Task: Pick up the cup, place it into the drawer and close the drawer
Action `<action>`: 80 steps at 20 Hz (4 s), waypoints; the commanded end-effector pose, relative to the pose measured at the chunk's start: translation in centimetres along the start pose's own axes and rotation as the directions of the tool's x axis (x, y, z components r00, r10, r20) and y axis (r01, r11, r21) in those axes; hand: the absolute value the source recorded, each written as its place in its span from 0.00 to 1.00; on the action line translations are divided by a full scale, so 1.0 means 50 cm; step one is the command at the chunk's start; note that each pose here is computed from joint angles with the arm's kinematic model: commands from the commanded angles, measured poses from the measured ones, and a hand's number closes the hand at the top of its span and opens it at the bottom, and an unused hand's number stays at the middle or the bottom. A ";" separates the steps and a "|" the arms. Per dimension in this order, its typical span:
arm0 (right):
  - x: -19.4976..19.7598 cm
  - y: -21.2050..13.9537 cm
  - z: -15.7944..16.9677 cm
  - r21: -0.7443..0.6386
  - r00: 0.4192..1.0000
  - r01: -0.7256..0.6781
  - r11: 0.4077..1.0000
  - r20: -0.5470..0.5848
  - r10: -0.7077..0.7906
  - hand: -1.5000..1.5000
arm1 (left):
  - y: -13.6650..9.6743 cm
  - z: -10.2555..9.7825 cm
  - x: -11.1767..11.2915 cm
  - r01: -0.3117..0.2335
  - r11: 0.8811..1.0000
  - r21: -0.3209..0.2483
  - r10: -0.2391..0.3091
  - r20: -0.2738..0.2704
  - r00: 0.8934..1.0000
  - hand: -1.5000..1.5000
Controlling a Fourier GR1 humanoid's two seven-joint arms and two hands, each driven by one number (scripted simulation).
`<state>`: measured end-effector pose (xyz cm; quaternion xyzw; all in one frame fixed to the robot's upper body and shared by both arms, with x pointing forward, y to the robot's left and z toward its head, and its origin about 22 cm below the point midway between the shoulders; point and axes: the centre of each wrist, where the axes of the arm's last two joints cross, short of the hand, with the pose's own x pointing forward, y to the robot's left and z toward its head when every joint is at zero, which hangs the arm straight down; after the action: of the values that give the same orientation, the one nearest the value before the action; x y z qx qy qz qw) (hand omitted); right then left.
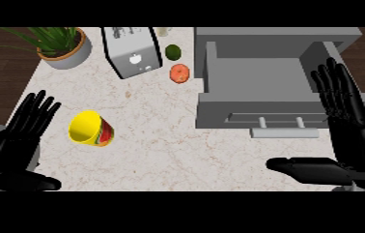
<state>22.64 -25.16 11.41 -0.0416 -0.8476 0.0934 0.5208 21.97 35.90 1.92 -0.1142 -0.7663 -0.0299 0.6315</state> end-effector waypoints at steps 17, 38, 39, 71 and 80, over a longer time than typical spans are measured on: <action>-0.039 -0.024 0.010 0.034 0.999 0.033 0.999 0.005 -0.033 0.00 | 0.121 0.043 -0.236 0.059 0.991 0.121 -0.048 -0.098 0.994 0.00; 0.009 -0.029 -0.006 0.062 1.000 0.028 0.998 -0.008 -0.027 0.00 | 0.096 0.027 -0.286 0.066 0.990 0.126 -0.059 -0.059 0.997 0.00; -0.013 -0.005 -0.011 0.048 1.000 0.024 0.999 -0.019 -0.023 0.00 | 0.096 0.040 -0.288 0.055 0.992 0.111 -0.054 -0.014 0.998 0.00; -0.018 -0.036 -0.038 0.065 1.000 0.008 0.998 -0.020 -0.007 0.00 | -0.023 -0.091 -0.310 -0.320 0.941 -0.116 0.331 0.098 0.939 1.00; -0.024 -0.037 -0.038 0.044 1.000 0.022 0.999 -0.019 -0.021 0.00 | -0.063 -0.074 -0.338 -0.208 0.939 0.273 0.117 0.316 0.942 1.00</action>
<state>24.16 -26.75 11.16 -0.0220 -0.8421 0.1054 0.5284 28.03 31.52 -12.83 -0.1097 -0.7893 0.1046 0.5950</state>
